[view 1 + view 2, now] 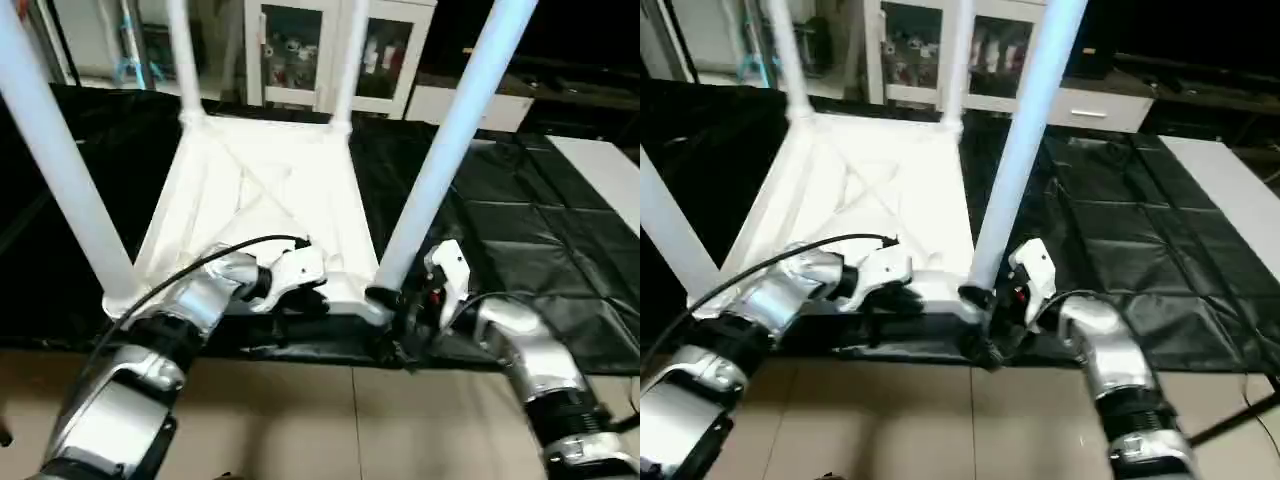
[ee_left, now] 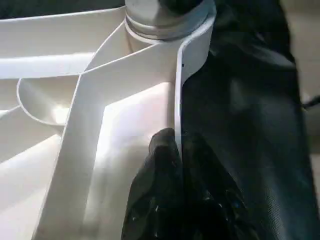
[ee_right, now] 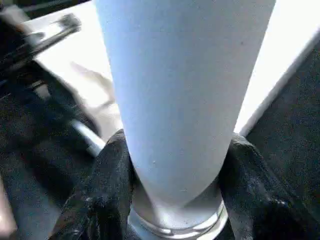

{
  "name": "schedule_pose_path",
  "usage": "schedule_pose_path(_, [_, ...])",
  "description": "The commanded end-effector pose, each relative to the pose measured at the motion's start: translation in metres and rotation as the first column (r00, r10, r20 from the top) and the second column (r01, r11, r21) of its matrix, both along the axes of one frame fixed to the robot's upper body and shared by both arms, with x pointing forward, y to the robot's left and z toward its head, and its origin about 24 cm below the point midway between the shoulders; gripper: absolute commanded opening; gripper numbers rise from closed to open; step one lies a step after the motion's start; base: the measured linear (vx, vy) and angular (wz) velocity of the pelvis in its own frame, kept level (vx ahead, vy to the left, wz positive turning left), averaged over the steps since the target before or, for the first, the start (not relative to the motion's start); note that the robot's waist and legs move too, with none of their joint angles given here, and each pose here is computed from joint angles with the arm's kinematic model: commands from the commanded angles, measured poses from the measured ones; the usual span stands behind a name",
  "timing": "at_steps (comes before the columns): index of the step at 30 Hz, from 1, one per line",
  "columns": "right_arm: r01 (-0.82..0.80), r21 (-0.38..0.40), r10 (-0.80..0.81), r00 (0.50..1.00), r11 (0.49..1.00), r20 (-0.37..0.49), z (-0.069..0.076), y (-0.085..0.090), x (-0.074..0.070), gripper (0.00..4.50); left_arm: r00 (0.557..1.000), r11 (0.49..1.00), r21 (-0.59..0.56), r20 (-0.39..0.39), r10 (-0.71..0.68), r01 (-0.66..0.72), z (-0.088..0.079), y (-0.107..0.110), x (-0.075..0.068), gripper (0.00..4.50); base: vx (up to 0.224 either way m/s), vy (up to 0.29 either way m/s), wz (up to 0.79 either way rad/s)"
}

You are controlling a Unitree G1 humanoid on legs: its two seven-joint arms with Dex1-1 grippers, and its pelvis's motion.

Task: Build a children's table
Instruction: Rotate leg to tighten

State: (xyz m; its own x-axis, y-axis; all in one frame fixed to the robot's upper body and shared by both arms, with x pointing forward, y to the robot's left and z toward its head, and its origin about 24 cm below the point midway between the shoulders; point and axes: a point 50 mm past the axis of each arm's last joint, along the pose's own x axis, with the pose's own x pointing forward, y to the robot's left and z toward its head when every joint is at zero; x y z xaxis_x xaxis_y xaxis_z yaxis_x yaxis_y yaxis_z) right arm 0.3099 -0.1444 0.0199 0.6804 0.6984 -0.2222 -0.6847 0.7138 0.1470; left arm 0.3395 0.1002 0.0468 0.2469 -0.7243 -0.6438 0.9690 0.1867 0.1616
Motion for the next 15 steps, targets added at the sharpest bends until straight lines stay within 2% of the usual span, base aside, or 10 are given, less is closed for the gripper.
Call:
schedule_pose_path(1, [0.056, -0.038, -0.059, 0.996, 0.998, -0.068, -0.019, 0.025, -0.002, 2.01, 0.993, 0.993, 0.015, 0.04, 0.114, -0.114, -0.008, -0.009, 0.005, 0.0, 0.0, 0.0, 0.0])
schedule_pose_path(2, [0.176, -0.073, -0.181, 0.981, 0.982, -0.064, -0.022, 0.031, 0.004, 2.01, 0.984, 0.986, 0.01, 0.074, 0.164, -0.165, -0.006, -0.011, 0.01, 0.0, 0.0, 0.0, 0.0])
schedule_pose_path(3, [0.176, -0.073, -0.181, 0.981, 0.982, -0.064, -0.022, 0.031, 0.004, 2.0, 0.984, 0.986, 0.01, 0.074, 0.164, -0.165, -0.006, -0.011, 0.01, 0.0, 0.0, 0.0, 0.0])
schedule_pose_path(5, [0.303, -0.084, -0.308, 0.95, 0.949, -0.058, -0.021, 0.037, 0.011, 1.99, 0.974, 0.98, 0.008, 0.119, 0.195, -0.197, -0.001, -0.014, 0.016, 0.0, 0.0, 0.0, 0.0])
schedule_pose_path(6, [0.305, -0.085, -0.31, 0.949, 0.949, -0.058, -0.021, 0.037, 0.011, 1.98, 0.973, 0.98, 0.008, 0.12, 0.195, -0.198, -0.001, -0.014, 0.016, 0.0, 0.0, 0.0, 0.0])
schedule_pose_path(9, [0.392, -0.129, -0.399, 0.916, 0.911, -0.032, -0.021, 0.045, 0.018, 1.97, 0.966, 0.979, 0.011, 0.164, 0.198, -0.202, 0.0, -0.014, 0.019, 0.0, 0.0, 0.0, 0.0])
schedule_pose_path(11, [0.471, -0.157, -0.478, 0.878, 0.868, -0.009, -0.019, 0.045, 0.024, 1.97, 0.967, 0.981, 0.009, 0.17, 0.191, -0.196, 0.0, -0.015, 0.018, 0.0, 0.0, 0.0, 0.0])
schedule_pose_path(12, [0.471, -0.157, -0.478, 0.878, 0.868, -0.009, -0.019, 0.045, 0.024, 1.97, 0.967, 0.981, 0.009, 0.17, 0.191, -0.196, 0.0, -0.015, 0.018, 0.0, 0.0, 0.0, 0.0])
schedule_pose_path(15, [0.573, -0.188, -0.579, 0.815, 0.798, 0.022, -0.018, 0.04, 0.03, 1.96, 0.964, 0.981, 0.016, 0.186, 0.189, -0.195, -0.002, -0.013, 0.018, 0.0, 0.0, 0.0, 0.0])
